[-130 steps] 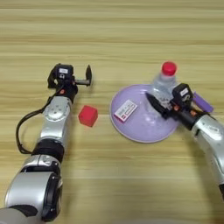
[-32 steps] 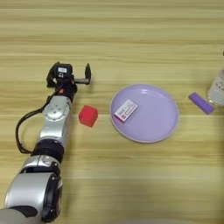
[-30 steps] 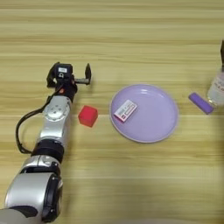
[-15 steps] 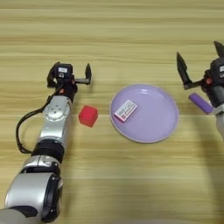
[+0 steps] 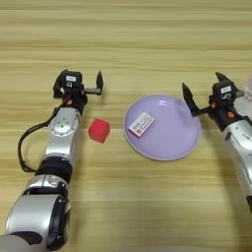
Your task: Move the objects on the table
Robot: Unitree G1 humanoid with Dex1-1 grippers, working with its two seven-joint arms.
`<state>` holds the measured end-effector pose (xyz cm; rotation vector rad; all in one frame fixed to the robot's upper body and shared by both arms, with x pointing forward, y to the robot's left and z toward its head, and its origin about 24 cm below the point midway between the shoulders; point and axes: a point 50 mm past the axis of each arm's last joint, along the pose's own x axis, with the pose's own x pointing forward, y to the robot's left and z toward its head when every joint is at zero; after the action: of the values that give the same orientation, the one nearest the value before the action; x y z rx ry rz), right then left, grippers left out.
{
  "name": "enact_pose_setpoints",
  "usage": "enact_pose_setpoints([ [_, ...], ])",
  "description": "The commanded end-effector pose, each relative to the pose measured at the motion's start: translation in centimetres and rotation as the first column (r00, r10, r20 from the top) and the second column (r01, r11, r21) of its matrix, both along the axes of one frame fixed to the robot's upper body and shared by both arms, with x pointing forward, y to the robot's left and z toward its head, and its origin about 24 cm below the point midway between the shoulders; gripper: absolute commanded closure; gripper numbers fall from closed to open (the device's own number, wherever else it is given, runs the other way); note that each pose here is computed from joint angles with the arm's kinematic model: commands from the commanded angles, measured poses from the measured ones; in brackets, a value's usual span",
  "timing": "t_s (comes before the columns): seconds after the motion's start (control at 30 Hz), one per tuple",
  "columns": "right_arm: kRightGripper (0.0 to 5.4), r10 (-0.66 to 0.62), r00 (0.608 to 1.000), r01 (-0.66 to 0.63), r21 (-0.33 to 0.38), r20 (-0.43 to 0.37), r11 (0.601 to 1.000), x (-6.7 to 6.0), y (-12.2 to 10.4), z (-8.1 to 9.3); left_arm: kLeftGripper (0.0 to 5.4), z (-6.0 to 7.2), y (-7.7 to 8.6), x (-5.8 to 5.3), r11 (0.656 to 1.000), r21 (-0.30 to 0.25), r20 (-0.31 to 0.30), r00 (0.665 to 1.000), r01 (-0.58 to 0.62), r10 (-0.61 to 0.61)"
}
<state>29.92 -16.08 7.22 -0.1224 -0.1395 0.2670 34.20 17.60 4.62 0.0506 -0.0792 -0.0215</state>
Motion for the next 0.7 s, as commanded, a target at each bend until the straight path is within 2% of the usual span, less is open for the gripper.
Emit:
enact_pose_setpoints([
  [0.03, 0.03, 0.001, 1.0, -0.001, 0.008, 0.016, 1.0, 0.6, -0.1, 0.0, 0.0, 0.1, -0.2, -0.1, 1.0, 0.022, 0.013, 1.0, 0.022, -0.022],
  [0.2, 0.03, 0.007, 1.0, -0.007, 0.014, 0.023, 1.0, 0.6, 0.2, -0.2, 0.0, 0.3, -0.3, -0.4, 0.999, 0.02, 0.024, 0.999, 0.038, -0.039],
  [0.3, 0.03, 0.006, 1.0, -0.007, 0.014, 0.021, 1.0, 0.7, 0.3, -0.3, 0.0, 0.5, -0.4, -1.1, 0.998, -0.006, 0.036, 0.997, 0.065, -0.064],
  [0.53, 0.03, -0.004, 1.0, 0.003, 0.017, 0.021, 1.0, 1.0, 0.2, -0.3, 0.0, 1.7, -0.7, -4.6, 0.99, 0.018, 0.073, 0.987, 0.14, -0.141],
  [0.7, 0.03, -0.009, 1.0, 0.008, 0.02, 0.02, 1.0, 1.1, 0.3, -0.3, 0.0, 1.7, 0.1, -7.1, 0.987, 0.043, 0.026, 0.988, 0.154, -0.155],
])
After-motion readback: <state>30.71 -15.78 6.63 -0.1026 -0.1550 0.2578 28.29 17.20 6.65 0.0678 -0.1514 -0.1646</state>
